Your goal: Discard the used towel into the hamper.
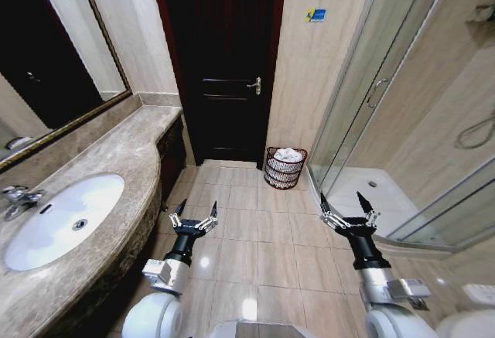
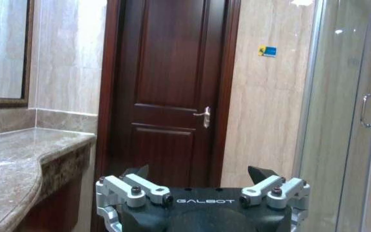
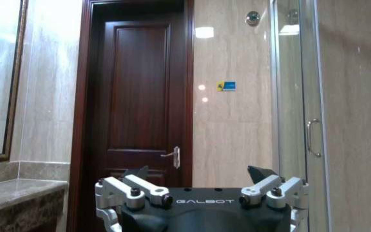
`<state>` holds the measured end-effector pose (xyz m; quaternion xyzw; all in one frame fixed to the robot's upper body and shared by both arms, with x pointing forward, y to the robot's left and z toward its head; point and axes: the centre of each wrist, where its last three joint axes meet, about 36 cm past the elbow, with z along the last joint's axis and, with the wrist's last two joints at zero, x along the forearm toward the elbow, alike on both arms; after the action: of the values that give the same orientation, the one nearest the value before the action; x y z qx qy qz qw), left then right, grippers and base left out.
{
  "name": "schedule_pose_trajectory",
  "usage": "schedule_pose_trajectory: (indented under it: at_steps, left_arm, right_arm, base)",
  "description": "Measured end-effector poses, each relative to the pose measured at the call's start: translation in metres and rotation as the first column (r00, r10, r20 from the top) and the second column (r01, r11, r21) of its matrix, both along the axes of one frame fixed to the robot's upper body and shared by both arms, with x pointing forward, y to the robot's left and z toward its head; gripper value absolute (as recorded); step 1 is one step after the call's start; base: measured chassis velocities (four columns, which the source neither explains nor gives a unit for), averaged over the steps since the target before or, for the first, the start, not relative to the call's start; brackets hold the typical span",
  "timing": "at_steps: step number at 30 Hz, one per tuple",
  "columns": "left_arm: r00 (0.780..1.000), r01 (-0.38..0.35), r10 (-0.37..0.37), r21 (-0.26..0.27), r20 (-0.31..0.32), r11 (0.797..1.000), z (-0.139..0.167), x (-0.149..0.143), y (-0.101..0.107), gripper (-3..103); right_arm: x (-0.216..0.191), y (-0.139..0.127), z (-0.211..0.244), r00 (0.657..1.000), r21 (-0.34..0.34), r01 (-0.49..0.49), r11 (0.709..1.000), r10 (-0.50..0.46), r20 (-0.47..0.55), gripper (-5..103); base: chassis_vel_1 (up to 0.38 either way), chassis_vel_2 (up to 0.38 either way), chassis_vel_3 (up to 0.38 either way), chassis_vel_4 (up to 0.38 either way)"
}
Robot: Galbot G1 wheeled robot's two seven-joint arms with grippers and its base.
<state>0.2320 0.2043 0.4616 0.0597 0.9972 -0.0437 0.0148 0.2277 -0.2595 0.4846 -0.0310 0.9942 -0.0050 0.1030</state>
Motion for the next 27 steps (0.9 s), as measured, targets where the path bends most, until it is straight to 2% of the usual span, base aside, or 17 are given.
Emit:
schedule_pose_trajectory:
  at_steps: [10, 27]
  left_arm:
    - [1.0, 0.0, 0.0, 0.0, 0.0, 1.0, 0.0, 0.0001, 0.0, 100]
    - [1.0, 0.0, 0.0, 0.0, 0.0, 1.0, 0.0, 0.0, 0.0, 100]
  right_arm:
    - [0.0, 0.0, 0.0, 1.0, 0.0, 0.0, 1.0, 0.0, 0.0, 100]
    - [0.0, 0.0, 0.0, 1.0, 0.0, 0.0, 1.0, 0.0, 0.0, 100]
  base:
    - [-0.097, 0.101, 0.1, -0.119]
    - [0.003, -0.002, -0.001, 0.003]
